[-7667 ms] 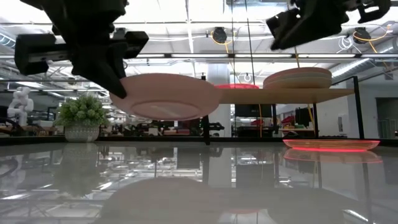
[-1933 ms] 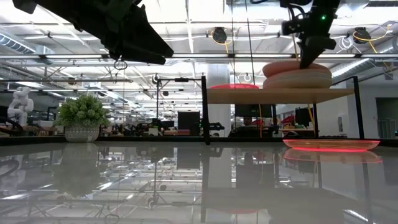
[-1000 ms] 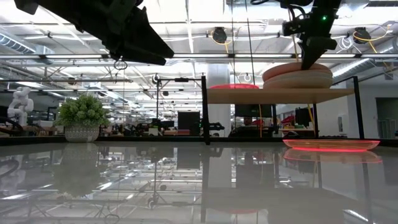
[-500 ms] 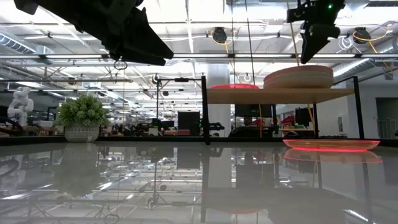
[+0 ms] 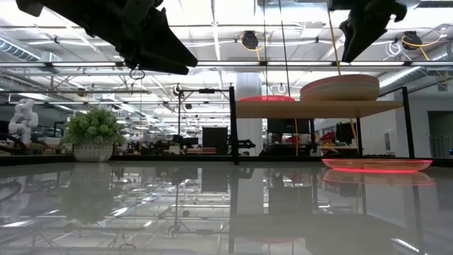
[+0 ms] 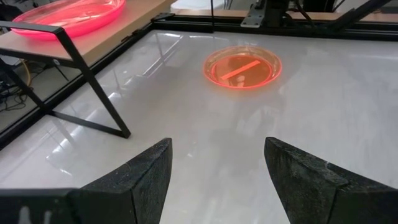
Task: Place and stack plates onto a shelf
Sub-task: Stack the orange plate on top of the other orange plate on the shelf
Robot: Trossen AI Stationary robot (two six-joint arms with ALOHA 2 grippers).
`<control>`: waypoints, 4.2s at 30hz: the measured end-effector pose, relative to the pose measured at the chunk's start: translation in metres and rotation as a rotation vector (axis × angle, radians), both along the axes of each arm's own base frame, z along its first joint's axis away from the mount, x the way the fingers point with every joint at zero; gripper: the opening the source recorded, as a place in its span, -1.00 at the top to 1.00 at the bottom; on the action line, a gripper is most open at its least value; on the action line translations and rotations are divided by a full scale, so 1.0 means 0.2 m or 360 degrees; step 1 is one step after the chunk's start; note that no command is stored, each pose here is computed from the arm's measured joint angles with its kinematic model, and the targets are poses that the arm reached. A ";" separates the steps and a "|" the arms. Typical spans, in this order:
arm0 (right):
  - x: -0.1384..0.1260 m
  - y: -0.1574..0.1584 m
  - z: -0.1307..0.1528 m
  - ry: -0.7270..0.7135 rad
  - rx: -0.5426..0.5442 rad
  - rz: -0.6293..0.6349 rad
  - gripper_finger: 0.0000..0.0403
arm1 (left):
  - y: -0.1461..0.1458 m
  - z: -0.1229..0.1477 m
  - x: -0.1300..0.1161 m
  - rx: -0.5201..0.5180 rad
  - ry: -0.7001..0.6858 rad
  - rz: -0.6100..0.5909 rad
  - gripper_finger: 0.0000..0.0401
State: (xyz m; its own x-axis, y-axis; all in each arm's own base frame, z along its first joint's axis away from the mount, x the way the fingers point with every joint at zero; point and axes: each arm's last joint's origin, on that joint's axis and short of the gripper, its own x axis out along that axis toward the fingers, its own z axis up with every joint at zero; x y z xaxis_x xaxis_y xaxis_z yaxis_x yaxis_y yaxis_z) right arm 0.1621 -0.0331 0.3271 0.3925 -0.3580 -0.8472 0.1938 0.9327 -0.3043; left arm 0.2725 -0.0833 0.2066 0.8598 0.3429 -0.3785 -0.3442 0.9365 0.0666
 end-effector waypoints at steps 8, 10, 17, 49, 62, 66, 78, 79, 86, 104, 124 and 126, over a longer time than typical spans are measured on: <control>0.02 0.17 -0.03 -0.0059 0.0223 0.0113 0.41 | -0.02 0.00 0.00 -0.0049 0.0013 -0.0093 -0.29; 0.02 0.21 -0.07 -0.0036 0.0247 0.0136 0.41 | -0.02 0.00 0.00 -0.0048 0.0013 -0.0101 -0.29; 0.02 0.32 -0.29 0.0060 0.0342 0.0204 0.41 | -0.05 0.00 -0.01 -0.0055 0.0011 -0.0123 -0.29; -0.03 0.42 -0.89 0.0256 0.0530 0.0172 0.47 | -0.06 0.01 -0.01 -0.0037 -0.0027 -0.0156 -0.29; -0.01 0.42 -0.94 0.0339 0.0390 0.0198 0.96 | -0.06 0.01 -0.01 -0.0032 -0.0023 -0.0157 -0.29; 0.00 0.42 -0.94 0.0321 0.0395 0.0202 0.97 | -0.06 0.01 -0.01 -0.0030 -0.0019 -0.0157 -0.29; 0.06 0.45 -0.86 0.0176 0.0435 0.0256 1.00 | -0.06 0.01 -0.01 -0.0027 -0.0017 -0.0160 -0.29; 0.08 0.45 -0.84 0.0159 0.0435 0.0270 1.00 | -0.06 0.01 -0.01 -0.0029 -0.0016 -0.0165 -0.29; 0.17 0.48 -0.66 0.0019 0.0388 0.0380 1.00 | -0.07 0.01 -0.01 -0.0033 -0.0014 -0.0189 -0.29; 0.28 0.49 -0.12 -0.0192 -0.0170 0.0686 1.00 | -0.09 0.01 -0.02 -0.0036 -0.0017 -0.0206 -0.29; 0.37 0.14 0.07 -0.0194 -0.0520 0.0738 1.00 | -0.09 0.01 -0.02 -0.0031 -0.0022 -0.0209 -0.29; 0.37 0.10 0.09 -0.0200 -0.0524 0.0747 1.00 | -0.09 0.01 -0.02 -0.0031 -0.0022 -0.0209 -0.29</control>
State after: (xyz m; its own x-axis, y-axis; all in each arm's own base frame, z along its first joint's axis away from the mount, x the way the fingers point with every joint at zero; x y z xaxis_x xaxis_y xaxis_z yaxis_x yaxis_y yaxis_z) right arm 0.2366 -0.0127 0.3449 0.6630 -0.3580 -0.6575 -0.1635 0.7878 -0.5938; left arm 0.2693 -0.1010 0.2090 0.9020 0.2197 -0.3717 -0.2193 0.9747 0.0438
